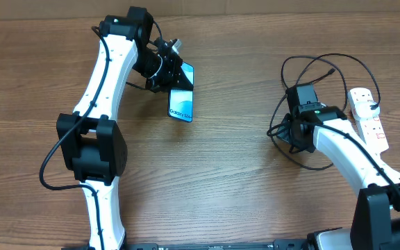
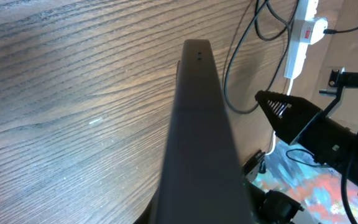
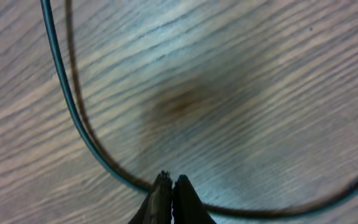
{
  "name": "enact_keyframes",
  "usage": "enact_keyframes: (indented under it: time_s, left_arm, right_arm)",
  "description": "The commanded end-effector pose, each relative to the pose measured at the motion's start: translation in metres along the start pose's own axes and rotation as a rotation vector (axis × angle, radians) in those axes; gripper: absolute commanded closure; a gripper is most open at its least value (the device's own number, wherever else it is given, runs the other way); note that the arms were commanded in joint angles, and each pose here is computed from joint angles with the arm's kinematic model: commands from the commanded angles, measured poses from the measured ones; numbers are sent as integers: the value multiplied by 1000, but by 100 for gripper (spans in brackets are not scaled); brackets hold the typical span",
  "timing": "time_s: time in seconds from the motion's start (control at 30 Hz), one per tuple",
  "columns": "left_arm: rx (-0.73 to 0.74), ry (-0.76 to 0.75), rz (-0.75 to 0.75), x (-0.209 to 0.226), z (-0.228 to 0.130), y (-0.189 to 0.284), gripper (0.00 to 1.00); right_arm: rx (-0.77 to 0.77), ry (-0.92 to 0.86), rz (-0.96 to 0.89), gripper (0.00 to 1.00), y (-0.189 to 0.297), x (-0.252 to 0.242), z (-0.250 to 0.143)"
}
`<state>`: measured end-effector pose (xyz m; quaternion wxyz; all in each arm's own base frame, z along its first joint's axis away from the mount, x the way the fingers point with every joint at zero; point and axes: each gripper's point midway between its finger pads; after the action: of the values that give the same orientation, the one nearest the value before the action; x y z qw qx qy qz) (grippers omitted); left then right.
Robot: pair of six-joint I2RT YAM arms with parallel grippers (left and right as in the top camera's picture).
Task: Plug charger to phone and switch on socket
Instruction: 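Release the phone with the right gripper and move it toward the cable, then lower the right gripper onto the black cable and grasp it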
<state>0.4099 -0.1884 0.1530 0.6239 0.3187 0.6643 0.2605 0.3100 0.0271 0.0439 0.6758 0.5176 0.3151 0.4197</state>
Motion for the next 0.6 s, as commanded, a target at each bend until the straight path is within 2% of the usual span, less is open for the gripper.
enact_keyframes:
  time_s: [0.0, 0.13, 0.17, 0.27, 0.4, 0.57]
  left_arm:
    - [-38, -72, -26, -19, -1, 14, 96]
    - [-41, -74, -26, -19, 0, 14, 96]
    - [-40, -74, -26, -19, 0, 14, 96]
    - [-35, -69, -25, -18, -2, 14, 96]
    - [-35, -69, -26, -18, -2, 14, 96]
    - [-35, -69, -26, -18, -2, 14, 96]
  right_arm:
    - [-73, -21, 6, 91, -5, 2, 14]
    - [-236, 1, 113, 61, 1, 28, 53]
    - [-269, -7, 128, 56, 4, 31, 60]
    - [-341, -41, 180, 50, 10, 42, 78]
    - [-364, -169, 201, 49, 2, 44, 89]
    - [-343, -181, 177, 48, -33, 45, 91]
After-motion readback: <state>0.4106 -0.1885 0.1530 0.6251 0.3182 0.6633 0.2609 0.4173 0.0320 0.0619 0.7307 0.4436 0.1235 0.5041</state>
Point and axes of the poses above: each gripper's point midway between its finger pads, its own y axis back along the fingers, its own x axis along the line the jaws close on, z = x × y, and after that the axes turned 4 degrees about y, right-handed
